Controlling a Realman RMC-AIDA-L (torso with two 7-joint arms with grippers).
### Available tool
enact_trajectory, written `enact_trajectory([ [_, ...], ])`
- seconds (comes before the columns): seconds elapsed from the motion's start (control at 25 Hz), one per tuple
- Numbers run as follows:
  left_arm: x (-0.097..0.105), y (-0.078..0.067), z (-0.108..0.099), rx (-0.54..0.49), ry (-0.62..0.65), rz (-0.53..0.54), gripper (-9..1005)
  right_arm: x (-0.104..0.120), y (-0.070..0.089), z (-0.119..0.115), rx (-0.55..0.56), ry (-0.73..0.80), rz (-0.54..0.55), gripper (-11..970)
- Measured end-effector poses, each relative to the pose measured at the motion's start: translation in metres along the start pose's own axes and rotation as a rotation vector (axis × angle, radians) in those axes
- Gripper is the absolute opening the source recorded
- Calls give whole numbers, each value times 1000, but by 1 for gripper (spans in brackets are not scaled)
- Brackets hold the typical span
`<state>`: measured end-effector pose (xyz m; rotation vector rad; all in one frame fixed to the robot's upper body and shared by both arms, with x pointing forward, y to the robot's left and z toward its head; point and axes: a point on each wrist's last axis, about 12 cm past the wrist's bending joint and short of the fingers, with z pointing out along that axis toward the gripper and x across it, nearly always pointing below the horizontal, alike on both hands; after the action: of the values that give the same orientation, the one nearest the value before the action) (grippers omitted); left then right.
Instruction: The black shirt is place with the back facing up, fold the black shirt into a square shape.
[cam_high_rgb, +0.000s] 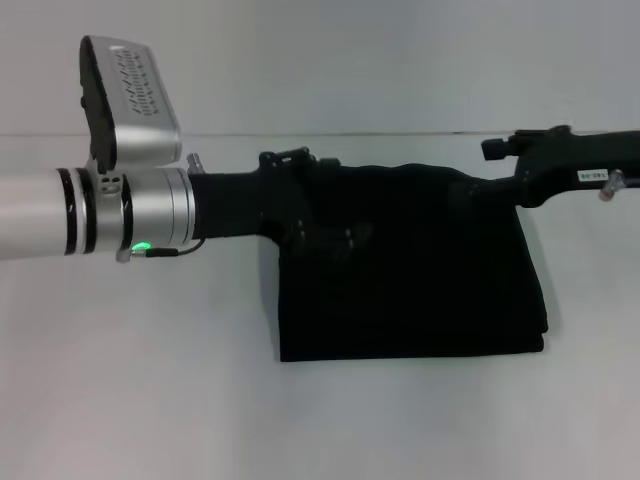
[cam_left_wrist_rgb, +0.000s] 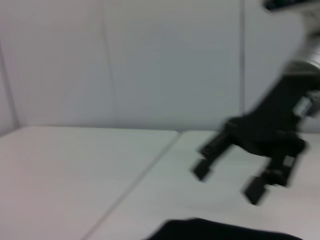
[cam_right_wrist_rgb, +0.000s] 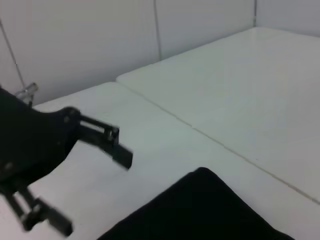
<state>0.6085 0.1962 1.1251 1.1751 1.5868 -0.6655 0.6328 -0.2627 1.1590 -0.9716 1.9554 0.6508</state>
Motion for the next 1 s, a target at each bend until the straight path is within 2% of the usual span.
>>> enact_trajectory([
  [0.32, -1, -3, -12, 89, 44, -94, 920, -3, 10, 13, -42, -2, -46, 928],
  [0.56, -6, -7, -22, 205, 110, -187, 920, 1, 17, 22, -61, -8, -47, 927],
  [1.0, 0, -1, -23, 165, 171, -209, 920, 11, 20, 24, -61, -5, -20, 927],
])
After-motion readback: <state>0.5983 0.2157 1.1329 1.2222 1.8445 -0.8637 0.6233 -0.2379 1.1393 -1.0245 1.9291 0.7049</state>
